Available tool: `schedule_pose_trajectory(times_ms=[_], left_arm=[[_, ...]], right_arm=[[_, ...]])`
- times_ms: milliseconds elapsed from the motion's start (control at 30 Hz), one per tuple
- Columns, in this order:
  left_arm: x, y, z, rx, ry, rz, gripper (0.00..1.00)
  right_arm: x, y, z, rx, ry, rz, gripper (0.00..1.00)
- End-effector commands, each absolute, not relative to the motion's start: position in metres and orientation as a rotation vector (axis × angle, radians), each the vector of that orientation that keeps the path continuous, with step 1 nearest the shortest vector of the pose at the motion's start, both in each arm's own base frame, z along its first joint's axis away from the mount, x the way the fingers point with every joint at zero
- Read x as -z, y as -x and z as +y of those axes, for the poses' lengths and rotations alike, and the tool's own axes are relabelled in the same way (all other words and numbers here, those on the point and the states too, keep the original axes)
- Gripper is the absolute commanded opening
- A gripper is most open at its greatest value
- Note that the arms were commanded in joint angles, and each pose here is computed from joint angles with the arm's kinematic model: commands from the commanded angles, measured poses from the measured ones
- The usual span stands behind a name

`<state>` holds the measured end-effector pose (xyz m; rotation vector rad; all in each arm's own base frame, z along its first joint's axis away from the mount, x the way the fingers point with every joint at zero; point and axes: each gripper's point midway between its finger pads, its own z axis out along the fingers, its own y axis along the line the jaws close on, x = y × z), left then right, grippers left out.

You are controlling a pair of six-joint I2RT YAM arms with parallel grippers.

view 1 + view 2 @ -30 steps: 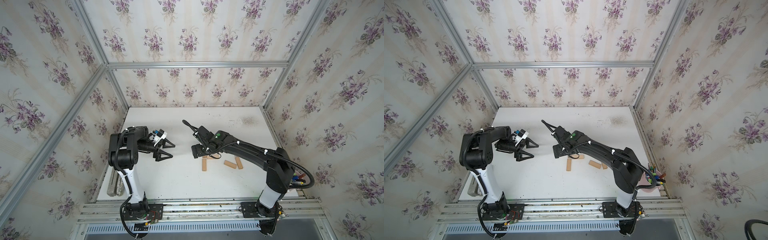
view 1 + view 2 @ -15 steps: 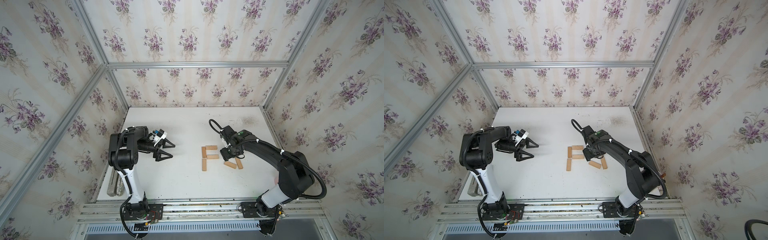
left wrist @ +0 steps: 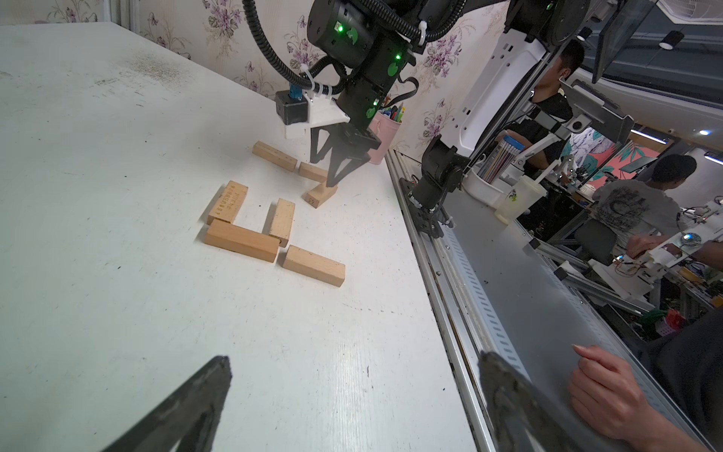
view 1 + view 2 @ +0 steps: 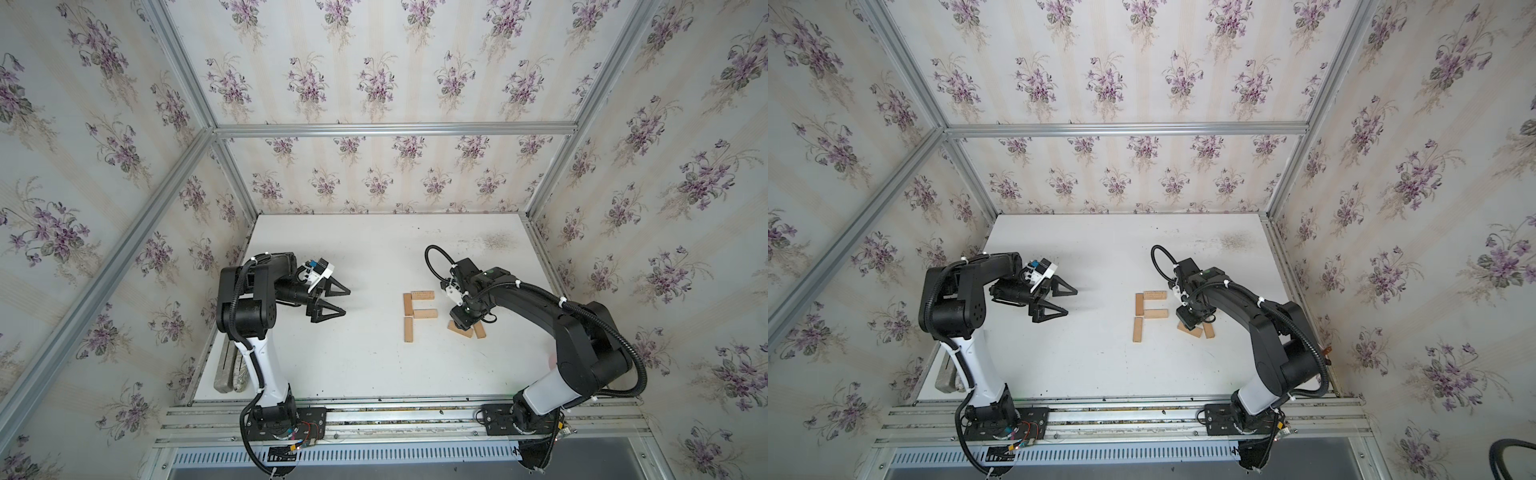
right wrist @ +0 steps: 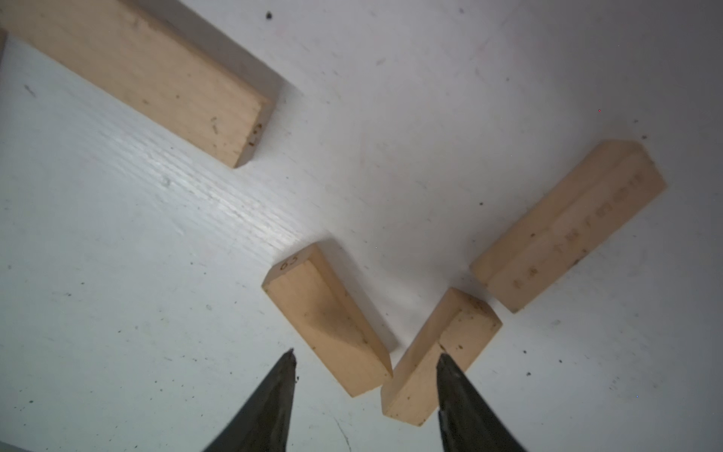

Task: Assemble the number 8 with building blocks
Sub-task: Pick up the building block from the center of the board.

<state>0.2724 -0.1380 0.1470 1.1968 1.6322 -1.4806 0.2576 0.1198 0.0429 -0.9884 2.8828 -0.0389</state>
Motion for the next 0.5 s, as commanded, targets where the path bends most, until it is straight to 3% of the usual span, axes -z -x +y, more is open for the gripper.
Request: schedule_pose_trajectory(times_ms=[0, 233, 467], left_arm=[[-0.165, -0.262, -0.139, 1.383, -1.319, 1.407, 1.00], [-0.165, -0.262, -0.139, 1.383, -1.318, 1.406, 1.00], [-0.165, -0.262, -0.139, 1.382, -1.318, 1.407, 1.00]], right_arm=[[-0.041, -0.258, 0.131, -0.031, 1.059, 2.850, 0.56], [-0.027, -0.253, 0.129, -0.011, 1.095, 2.875, 0.56], [-0.017, -0.253, 0.131, -0.007, 1.103, 2.899, 0.49]])
